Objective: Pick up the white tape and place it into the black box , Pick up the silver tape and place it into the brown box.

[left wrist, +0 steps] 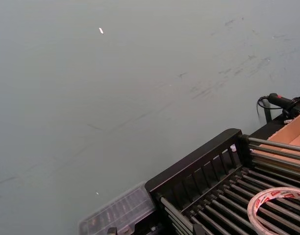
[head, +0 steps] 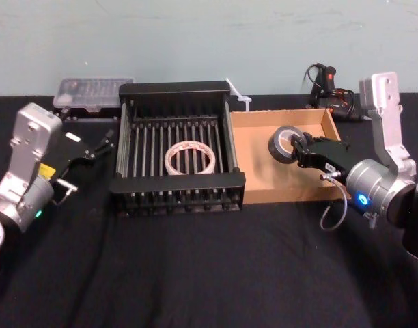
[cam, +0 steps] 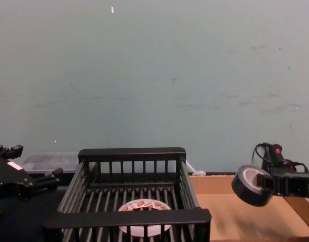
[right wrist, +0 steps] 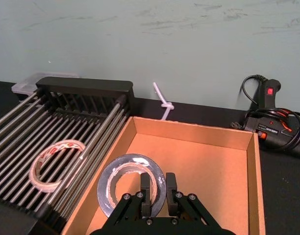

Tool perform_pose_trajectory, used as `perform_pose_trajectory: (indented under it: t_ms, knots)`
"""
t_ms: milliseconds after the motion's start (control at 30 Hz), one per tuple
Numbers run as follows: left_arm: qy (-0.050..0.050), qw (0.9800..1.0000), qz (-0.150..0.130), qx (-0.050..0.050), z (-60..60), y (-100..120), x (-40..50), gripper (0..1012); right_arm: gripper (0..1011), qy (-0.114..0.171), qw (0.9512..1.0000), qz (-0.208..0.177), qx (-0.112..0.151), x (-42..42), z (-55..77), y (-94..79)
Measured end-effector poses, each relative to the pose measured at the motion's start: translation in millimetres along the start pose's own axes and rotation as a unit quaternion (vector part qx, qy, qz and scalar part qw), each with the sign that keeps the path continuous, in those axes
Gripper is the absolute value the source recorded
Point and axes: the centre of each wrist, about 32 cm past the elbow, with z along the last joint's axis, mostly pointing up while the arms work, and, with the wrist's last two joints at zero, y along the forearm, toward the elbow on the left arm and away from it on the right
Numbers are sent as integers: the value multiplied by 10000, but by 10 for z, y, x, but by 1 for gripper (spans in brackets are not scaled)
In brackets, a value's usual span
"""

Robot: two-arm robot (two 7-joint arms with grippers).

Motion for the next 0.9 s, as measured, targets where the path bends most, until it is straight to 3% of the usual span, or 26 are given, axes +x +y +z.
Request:
perform_pose_trajectory:
  t_ms: [533, 900]
  knots:
    - [0, 10000, 0, -1, 0, 0, 0, 1001, 195, 57, 9998, -119, -162, 108, 10, 305]
    - [0, 10000, 0, 0, 0, 0, 0, 1001, 195, -8, 9996, -65, -264, 115, 2, 428]
